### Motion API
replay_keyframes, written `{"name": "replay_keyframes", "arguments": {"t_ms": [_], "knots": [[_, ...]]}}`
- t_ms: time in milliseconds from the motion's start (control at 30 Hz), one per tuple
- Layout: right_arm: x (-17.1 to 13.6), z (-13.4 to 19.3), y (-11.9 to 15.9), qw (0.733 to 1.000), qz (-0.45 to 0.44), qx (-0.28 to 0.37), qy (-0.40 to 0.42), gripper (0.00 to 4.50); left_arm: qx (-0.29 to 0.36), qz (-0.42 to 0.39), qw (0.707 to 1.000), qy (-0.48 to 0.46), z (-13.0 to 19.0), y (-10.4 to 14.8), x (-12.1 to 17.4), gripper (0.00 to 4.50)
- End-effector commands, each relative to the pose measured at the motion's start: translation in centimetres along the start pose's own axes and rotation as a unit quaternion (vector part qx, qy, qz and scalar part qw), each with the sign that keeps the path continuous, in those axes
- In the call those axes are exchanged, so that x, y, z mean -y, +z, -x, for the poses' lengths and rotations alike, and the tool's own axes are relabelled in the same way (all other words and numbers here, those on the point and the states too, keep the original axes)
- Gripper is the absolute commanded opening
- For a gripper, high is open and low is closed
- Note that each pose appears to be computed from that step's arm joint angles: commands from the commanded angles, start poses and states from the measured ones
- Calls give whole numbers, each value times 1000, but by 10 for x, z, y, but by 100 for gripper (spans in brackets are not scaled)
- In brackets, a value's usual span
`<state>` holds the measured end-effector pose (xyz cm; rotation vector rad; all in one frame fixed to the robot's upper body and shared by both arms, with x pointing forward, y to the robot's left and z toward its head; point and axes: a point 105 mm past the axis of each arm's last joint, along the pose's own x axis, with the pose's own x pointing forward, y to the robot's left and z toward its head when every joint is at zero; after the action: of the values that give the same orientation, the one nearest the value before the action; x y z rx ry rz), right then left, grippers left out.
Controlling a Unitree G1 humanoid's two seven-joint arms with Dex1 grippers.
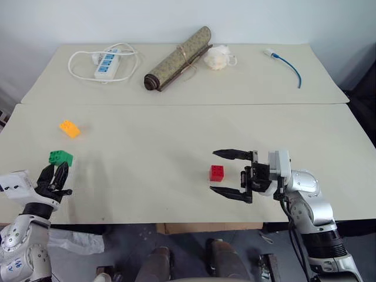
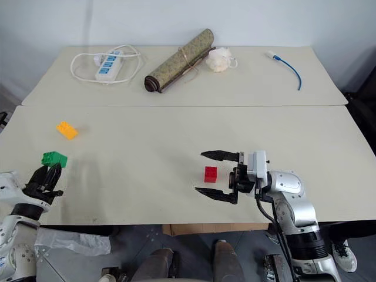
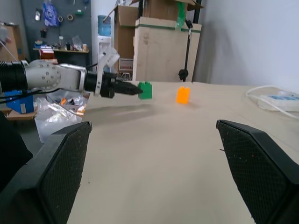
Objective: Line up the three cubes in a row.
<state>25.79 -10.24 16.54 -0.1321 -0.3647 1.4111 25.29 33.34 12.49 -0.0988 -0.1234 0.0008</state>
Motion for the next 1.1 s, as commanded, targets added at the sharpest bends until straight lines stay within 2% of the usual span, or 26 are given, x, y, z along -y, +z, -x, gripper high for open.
{"name": "replay_keyframes", "arguments": {"t_ms": [33,100,233,333,400,533,567,733,1000,1100], "knots": [[2,11,9,999,25,-9,-17,450,16,-79,982,-171,-4,34,47,142],[4,18,8,999,27,-19,-26,450,-11,-126,950,-287,-5,34,79,142],[6,27,5,998,30,-36,-36,450,-66,-204,847,-487,0,16,127,142],[6,29,4,998,31,-39,-37,450,-92,-226,796,-554,0,2,139,142],[6,32,4,998,33,-47,-36,450,-108,-247,746,-609,-6,-11,149,142],[1,45,4,997,24,-66,-45,450,-114,-267,695,-658,-29,-26,162,142],[-1,48,4,996,20,-71,-48,450,-113,-270,687,-665,-35,-29,165,142],[-9,57,0,994,10,-87,-61,450,-96,-257,687,-673,-57,-34,178,142],[-13,57,-1,993,9,-88,-74,450,-87,-250,679,-685,-69,-38,187,142],[-15,55,-2,994,4,-85,-72,450,-80,-245,686,-680,-69,-36,185,239]]}}
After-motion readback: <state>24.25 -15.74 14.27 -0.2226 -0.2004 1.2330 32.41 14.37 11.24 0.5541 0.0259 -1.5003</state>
